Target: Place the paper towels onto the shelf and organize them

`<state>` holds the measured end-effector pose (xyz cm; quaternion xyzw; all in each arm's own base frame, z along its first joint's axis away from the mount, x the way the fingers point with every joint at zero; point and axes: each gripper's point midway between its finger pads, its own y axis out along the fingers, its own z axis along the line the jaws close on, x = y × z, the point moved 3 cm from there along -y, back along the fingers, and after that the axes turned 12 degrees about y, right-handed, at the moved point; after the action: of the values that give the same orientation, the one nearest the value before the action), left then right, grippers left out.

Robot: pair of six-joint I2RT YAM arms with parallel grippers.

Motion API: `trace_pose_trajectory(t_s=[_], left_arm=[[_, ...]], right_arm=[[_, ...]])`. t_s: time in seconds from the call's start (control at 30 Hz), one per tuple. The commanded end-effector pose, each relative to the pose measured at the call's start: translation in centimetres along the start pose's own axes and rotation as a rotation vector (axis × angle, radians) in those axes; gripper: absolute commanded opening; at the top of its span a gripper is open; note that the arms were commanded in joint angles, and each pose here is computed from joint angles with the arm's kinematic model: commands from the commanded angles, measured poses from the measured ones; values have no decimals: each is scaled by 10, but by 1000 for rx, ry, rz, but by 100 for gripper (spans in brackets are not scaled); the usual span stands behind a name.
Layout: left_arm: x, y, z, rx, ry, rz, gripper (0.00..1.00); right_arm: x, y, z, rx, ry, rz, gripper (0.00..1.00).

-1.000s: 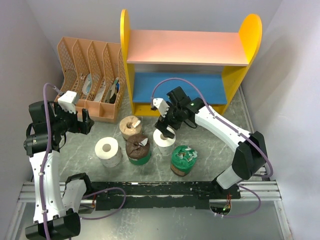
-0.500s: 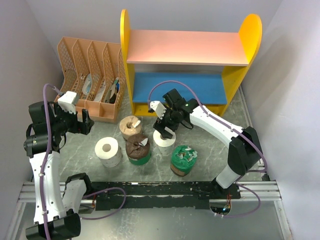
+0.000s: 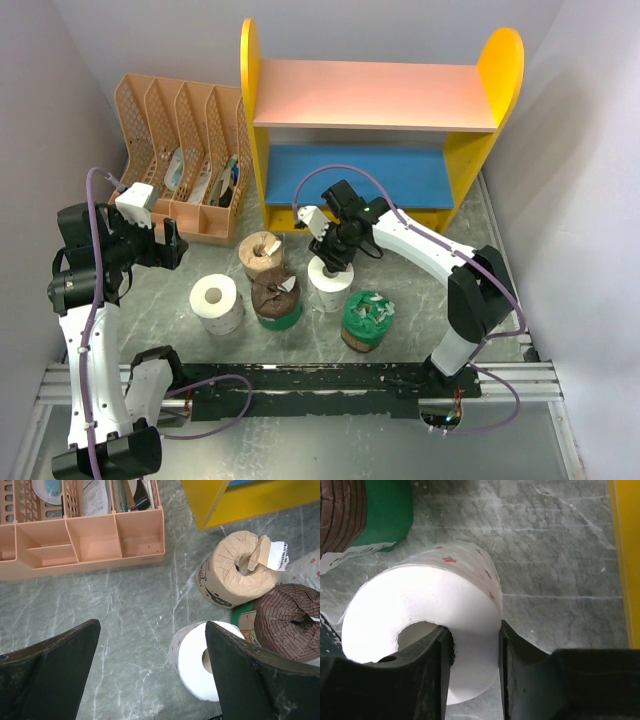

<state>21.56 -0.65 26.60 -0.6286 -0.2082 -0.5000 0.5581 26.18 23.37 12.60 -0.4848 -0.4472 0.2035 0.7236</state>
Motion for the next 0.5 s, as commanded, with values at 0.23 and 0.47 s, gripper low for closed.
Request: trace_pose_trajectory(t_s=[0.23, 0.47], left_arm=[[4, 0, 4, 21, 5, -26, 98], [4, 1, 5, 17, 3, -22, 98]], right_arm=[[25, -36, 16, -47, -43, -4, 0], [44, -87, 20, -135, -110, -4, 0]])
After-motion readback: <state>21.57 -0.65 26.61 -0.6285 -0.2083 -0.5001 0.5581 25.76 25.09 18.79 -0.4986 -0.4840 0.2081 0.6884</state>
